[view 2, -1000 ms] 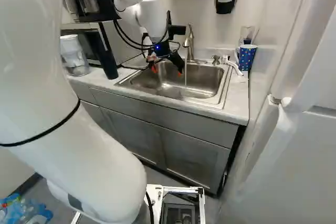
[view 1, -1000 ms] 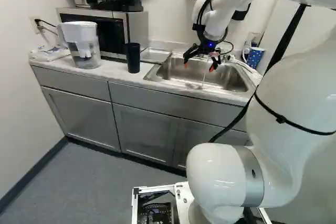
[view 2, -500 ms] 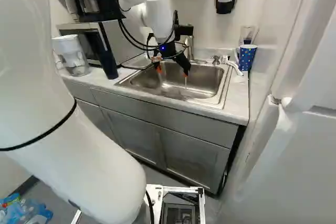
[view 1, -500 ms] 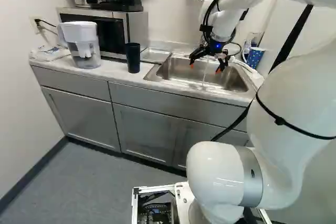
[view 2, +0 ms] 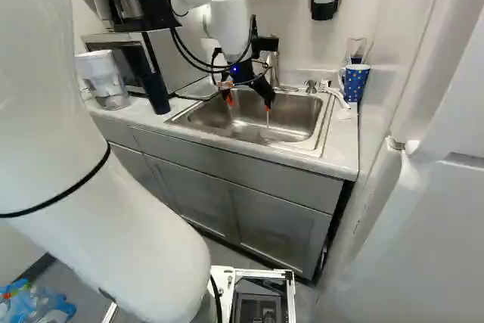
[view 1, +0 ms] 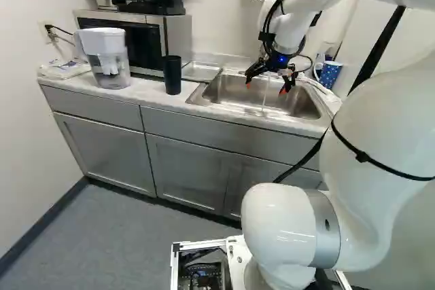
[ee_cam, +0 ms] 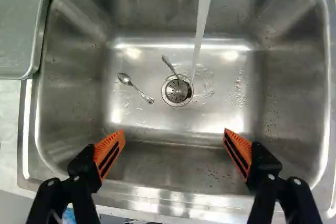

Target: Rinse the cup and place it in the tray

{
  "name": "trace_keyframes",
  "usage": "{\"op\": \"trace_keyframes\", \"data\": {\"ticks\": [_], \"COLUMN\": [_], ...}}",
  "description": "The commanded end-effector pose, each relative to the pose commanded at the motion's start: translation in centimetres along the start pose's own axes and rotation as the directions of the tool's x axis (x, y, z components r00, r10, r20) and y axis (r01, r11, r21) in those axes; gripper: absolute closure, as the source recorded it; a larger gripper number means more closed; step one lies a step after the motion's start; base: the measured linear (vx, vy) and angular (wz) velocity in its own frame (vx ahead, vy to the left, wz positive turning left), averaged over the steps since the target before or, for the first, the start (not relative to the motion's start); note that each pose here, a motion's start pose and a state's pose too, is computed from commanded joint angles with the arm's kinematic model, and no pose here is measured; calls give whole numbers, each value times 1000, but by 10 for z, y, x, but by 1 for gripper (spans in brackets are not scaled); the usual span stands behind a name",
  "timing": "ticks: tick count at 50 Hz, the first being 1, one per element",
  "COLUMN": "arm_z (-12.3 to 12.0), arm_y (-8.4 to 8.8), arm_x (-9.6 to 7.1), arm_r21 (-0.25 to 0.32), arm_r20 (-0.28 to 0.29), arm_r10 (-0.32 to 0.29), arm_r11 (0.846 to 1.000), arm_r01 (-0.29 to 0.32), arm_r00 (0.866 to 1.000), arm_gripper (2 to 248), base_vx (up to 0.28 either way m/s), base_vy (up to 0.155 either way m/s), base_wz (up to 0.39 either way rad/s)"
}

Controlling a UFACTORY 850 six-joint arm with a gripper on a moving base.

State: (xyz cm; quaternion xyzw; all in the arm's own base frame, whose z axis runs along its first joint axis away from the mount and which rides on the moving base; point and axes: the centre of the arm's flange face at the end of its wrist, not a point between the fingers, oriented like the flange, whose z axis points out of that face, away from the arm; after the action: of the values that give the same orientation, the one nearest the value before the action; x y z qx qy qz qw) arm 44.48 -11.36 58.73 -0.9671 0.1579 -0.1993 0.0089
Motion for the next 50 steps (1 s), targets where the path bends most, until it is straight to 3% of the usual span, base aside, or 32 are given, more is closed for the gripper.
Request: {"op": "trace_keyframes", "data": {"ticks": [15,50], "arm_z": [0,-2], "arm_y": [-6,-44], "arm_x": [-2,-15], "arm_r21": [5,39], "arm_r20": [1,5], "arm_r10": [-12,-93], "arm_r11": [1000,995], "arm_r01": [12,92], "arm_r00": [1000,996], "arm_gripper": [3,3], "base_vx": [0,0], "base_vy": [0,0], "base_wz": [0,0]}}
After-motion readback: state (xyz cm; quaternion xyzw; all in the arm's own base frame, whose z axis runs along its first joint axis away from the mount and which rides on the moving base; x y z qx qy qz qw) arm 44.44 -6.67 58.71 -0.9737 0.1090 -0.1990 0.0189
